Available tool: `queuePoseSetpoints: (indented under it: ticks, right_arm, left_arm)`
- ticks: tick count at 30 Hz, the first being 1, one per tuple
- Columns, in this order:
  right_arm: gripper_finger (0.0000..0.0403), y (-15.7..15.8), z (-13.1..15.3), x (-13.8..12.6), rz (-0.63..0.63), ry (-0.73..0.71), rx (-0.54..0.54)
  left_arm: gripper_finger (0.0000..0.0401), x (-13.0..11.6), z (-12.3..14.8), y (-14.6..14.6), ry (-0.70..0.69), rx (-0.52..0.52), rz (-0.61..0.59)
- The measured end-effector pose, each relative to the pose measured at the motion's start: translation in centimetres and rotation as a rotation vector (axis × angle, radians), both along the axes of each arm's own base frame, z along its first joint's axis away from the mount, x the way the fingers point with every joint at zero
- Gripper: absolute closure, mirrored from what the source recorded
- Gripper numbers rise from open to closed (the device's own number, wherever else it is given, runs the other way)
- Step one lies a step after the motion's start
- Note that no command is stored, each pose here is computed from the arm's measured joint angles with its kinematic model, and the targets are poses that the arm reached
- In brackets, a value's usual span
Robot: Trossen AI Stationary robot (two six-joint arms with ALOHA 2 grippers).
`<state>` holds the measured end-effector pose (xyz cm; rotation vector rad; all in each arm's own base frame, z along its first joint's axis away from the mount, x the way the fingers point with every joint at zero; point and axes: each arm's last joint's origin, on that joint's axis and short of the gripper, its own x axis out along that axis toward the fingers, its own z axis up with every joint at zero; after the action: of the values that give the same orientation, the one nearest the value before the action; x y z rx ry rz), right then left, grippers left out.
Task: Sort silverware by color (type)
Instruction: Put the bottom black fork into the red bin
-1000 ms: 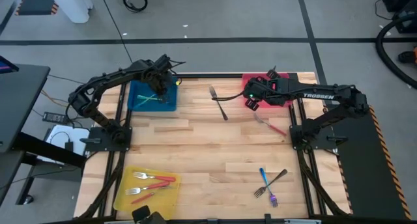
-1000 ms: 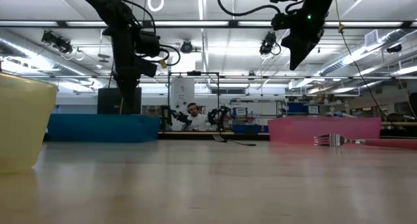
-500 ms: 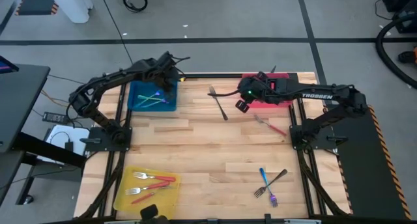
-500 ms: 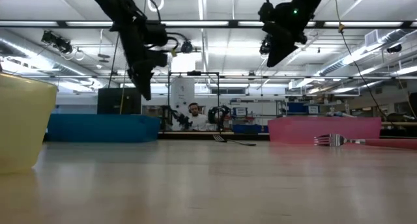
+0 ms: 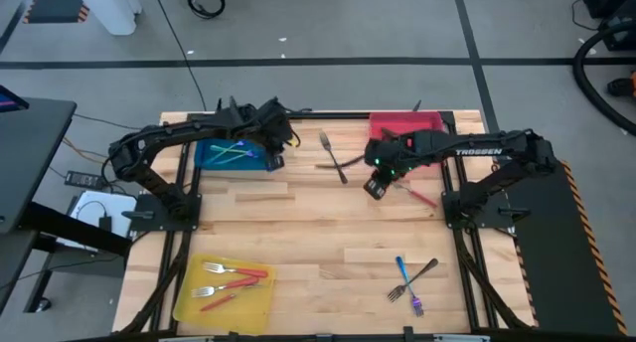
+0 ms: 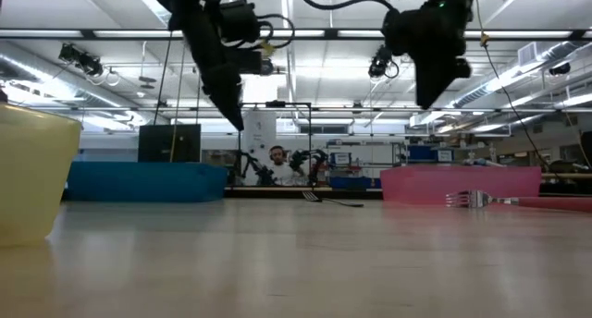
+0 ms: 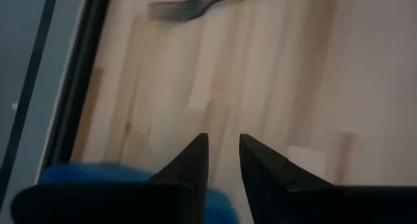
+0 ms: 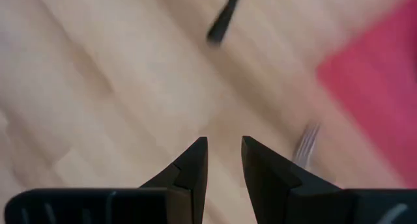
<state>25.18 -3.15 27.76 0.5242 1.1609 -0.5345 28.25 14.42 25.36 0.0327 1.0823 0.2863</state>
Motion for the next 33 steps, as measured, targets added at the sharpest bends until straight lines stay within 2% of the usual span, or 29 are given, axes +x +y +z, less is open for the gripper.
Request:
queuePoseSetpoints:
  ticks: [6,10,15,20,26,33]
  right_arm:
    - [0.0301,4.7,-0.4,-0.7,-0.038,0.083,0.056]
    - [0.0301,8.0,-0.4,-1.1,-0.036,0.071,0.072]
    - [0.0301,12.2,-0.4,-2.4,-0.033,0.061,0.106]
    - [0.0301,15.3,-2.3,-4.7,0.116,0.14,0.086]
    - [0.0301,16.9,-5.9,-7.5,0.231,0.292,0.128]
    - [0.0301,18.2,-9.1,-8.2,0.355,0.207,0.186]
  left_arm:
    - [0.0314,1.6,0.2,-2.9,-0.029,0.012,-0.103]
    - [0.0314,2.4,0.2,-5.0,-0.039,0.012,-0.167]
    - [0.0314,3.2,0.3,-7.4,-0.071,-0.016,-0.191]
    - [0.0314,3.8,0.5,-9.5,-0.102,-0.013,-0.254]
    - [0.0314,4.3,0.6,-11.7,-0.128,-0.024,-0.299]
    - [0.0314,4.4,0.6,-13.1,-0.137,-0.054,-0.299]
